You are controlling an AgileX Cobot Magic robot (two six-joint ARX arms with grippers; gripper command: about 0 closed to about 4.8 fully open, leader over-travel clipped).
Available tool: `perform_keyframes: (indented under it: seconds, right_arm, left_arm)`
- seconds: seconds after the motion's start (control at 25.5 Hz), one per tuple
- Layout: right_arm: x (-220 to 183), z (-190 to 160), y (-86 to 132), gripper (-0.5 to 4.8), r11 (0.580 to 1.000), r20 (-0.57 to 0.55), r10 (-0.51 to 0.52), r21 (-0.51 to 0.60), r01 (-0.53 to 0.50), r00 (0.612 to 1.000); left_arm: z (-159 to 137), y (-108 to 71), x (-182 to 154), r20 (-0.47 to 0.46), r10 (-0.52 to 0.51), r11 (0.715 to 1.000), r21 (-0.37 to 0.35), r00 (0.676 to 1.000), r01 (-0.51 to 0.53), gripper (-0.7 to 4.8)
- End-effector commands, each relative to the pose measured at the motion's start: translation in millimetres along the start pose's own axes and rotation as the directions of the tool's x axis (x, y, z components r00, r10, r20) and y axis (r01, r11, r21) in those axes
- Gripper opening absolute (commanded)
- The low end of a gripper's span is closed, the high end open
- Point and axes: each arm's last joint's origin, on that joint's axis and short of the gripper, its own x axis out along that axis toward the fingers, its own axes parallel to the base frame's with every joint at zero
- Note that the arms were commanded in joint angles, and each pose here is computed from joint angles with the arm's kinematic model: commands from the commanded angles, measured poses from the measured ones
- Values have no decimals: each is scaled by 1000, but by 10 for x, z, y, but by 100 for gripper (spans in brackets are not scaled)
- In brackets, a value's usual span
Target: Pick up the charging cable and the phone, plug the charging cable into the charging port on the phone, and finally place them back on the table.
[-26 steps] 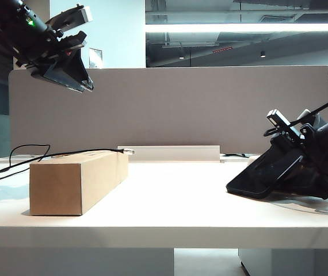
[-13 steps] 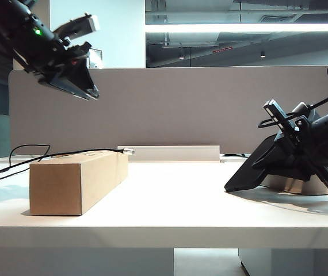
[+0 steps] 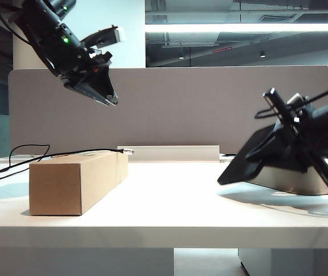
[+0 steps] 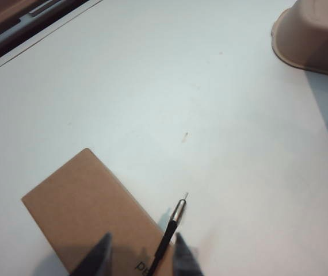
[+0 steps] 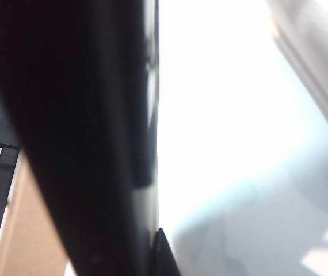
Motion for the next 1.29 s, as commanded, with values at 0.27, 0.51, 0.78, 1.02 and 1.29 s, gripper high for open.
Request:
perform_keyframes:
  seconds: [0.27, 0.51, 0.78, 1.02, 1.29]
  right_arm:
    - [-324, 214, 497, -4, 969, 80, 161, -202, -143, 984]
    - [-582, 228, 727, -5, 945, 88, 171, -297, -138, 981]
    - [-780, 202, 868, -4, 928, 86, 168, -351, -128, 982]
    - [-859, 165, 902, -4, 928, 69, 147, -355, -114, 987]
    - [-877, 135, 890, -5, 923, 46, 124, -373, -98, 991]
  left_arm:
    - [46, 92, 278, -61, -36, 989, 144, 997, 44, 129]
    - [-54, 49, 405, -136, -62, 965, 246, 989, 94, 129]
    - [-30, -185, 577, -184, -40, 906, 408, 982, 113, 129]
    - [-32, -239, 681, -178, -28, 886, 451, 984, 107, 129]
    - [-56, -236, 707, -193, -20, 861, 495, 981, 114, 131]
